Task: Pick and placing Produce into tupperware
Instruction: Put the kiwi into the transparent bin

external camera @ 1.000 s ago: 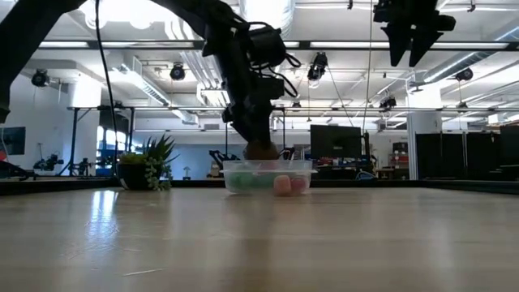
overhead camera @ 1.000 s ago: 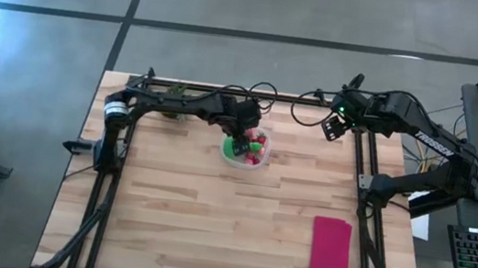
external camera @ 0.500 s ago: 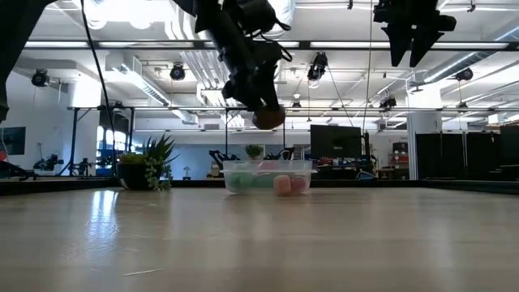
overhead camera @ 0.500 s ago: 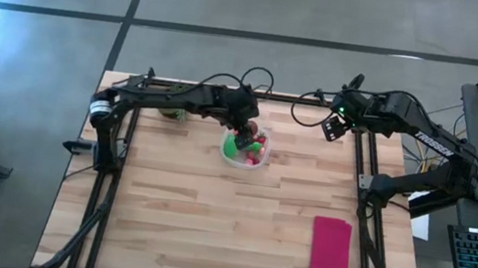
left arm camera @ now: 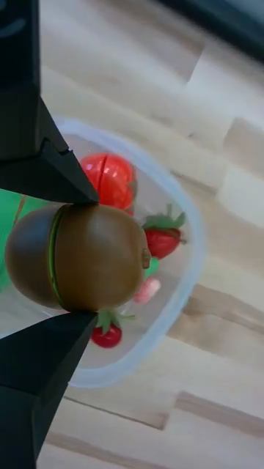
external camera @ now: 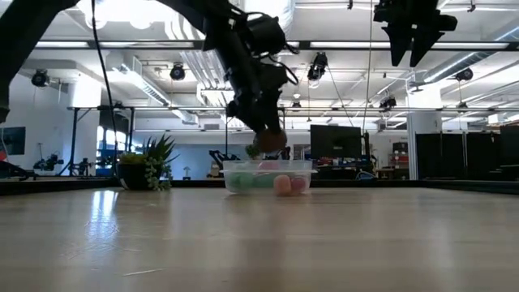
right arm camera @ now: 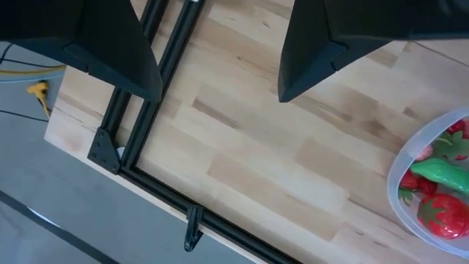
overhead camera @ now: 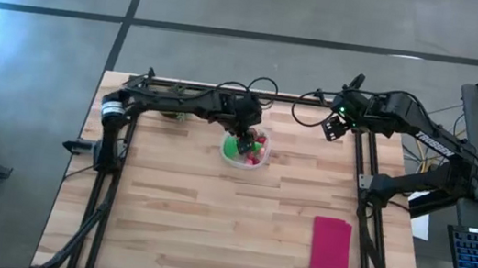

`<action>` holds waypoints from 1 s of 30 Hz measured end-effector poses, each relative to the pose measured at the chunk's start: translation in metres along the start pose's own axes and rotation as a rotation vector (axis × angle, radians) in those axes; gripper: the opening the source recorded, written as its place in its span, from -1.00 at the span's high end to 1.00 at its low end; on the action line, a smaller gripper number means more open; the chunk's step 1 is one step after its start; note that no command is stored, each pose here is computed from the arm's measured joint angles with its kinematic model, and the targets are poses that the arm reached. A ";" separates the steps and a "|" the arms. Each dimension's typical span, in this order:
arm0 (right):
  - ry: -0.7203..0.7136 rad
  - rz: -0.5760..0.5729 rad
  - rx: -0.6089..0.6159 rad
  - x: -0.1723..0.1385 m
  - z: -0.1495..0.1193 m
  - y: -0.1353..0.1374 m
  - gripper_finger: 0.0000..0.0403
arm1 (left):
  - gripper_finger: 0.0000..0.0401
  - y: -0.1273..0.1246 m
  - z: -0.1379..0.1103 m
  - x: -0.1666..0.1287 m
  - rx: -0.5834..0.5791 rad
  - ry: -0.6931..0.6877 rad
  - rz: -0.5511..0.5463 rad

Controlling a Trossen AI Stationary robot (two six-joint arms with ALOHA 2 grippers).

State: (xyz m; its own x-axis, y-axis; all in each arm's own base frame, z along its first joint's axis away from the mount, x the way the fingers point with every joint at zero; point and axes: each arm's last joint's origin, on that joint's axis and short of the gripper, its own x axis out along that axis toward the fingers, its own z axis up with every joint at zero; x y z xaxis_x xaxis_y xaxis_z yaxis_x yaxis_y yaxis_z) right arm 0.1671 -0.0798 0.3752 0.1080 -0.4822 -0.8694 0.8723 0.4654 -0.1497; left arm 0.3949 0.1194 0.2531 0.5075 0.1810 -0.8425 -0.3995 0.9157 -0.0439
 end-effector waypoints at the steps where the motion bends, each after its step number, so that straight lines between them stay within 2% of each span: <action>1: 0.000 0.000 0.000 0.000 0.000 0.000 -0.33 | -0.16 0.000 -0.001 0.003 0.001 0.015 -0.011; 12: 0.000 0.000 -0.018 0.000 0.000 0.000 -0.30 | -0.16 0.001 -0.015 0.036 0.011 0.118 -0.008; 19: -0.004 0.002 -0.020 -0.001 0.000 -0.001 -0.41 | -0.16 0.003 -0.031 0.048 0.058 0.167 0.023; 24: -0.027 0.019 -0.039 -0.002 0.001 0.001 -0.55 | -0.16 0.002 -0.022 0.035 0.058 0.119 0.017; 30: -0.116 0.079 -0.023 -0.006 0.007 0.003 -0.66 | -0.16 0.000 0.000 -0.013 0.054 -0.031 0.007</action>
State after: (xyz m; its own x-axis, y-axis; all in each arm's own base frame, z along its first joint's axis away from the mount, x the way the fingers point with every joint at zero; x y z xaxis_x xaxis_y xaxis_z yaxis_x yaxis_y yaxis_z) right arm 0.1729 -0.0807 0.3832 0.2313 -0.5254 -0.8188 0.8480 0.5214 -0.0950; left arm 0.3878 0.1171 0.2639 0.5282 0.1978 -0.8258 -0.3622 0.9321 -0.0084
